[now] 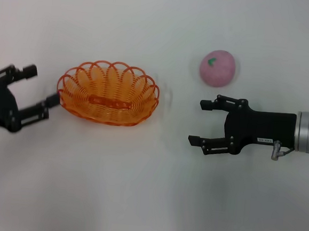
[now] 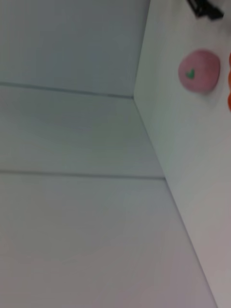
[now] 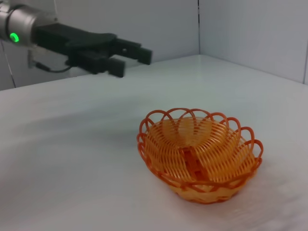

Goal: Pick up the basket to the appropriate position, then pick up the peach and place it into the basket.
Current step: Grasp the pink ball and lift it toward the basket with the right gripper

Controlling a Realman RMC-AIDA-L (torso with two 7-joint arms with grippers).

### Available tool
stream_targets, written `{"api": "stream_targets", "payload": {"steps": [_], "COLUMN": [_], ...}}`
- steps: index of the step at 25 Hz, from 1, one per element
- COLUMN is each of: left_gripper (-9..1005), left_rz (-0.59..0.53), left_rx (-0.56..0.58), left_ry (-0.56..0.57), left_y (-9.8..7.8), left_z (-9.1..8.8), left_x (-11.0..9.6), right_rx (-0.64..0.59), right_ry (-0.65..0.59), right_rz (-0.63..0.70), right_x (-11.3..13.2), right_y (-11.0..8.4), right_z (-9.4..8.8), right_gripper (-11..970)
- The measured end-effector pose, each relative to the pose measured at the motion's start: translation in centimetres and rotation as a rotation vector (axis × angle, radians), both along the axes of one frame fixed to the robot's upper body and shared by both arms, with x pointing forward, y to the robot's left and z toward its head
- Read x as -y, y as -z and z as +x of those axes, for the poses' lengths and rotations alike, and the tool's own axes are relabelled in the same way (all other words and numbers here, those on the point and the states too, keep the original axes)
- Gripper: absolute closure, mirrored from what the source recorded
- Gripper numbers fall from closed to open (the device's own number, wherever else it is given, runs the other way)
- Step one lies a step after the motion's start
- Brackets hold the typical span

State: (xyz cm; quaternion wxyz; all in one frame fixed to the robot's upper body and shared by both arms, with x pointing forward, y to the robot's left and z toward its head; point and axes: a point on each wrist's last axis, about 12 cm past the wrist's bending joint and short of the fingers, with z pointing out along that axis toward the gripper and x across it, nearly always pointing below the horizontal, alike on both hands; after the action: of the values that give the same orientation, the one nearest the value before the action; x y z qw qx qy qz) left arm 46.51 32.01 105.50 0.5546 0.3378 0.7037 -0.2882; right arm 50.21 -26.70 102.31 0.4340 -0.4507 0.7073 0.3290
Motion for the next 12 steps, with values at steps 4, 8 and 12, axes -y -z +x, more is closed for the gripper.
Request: {"api": "stream_targets", "payload": {"steps": [4, 8, 12], "left_gripper": [218, 215, 217], "left_rz": [0.029, 0.054, 0.052], "left_rx": [-0.009, -0.054, -0.08], "left_ry": [0.041, 0.076, 0.066], "left_y": [0.7, 2.1, 3.2], "left_z": [-1.4, -2.6, -4.0], "left_x": [-0.1, 0.3, 0.3], "right_rx": [0.001, 0.0, -0.001], "right_ry": [0.001, -0.002, 0.0], "right_rz": [-0.002, 0.001, 0.003], "right_x": [0.1, 0.1, 0.1], "right_y": [0.0, 0.0, 0.0], "right_z": [0.0, -0.1, -0.2], "right_gripper": [2, 3, 3]}}
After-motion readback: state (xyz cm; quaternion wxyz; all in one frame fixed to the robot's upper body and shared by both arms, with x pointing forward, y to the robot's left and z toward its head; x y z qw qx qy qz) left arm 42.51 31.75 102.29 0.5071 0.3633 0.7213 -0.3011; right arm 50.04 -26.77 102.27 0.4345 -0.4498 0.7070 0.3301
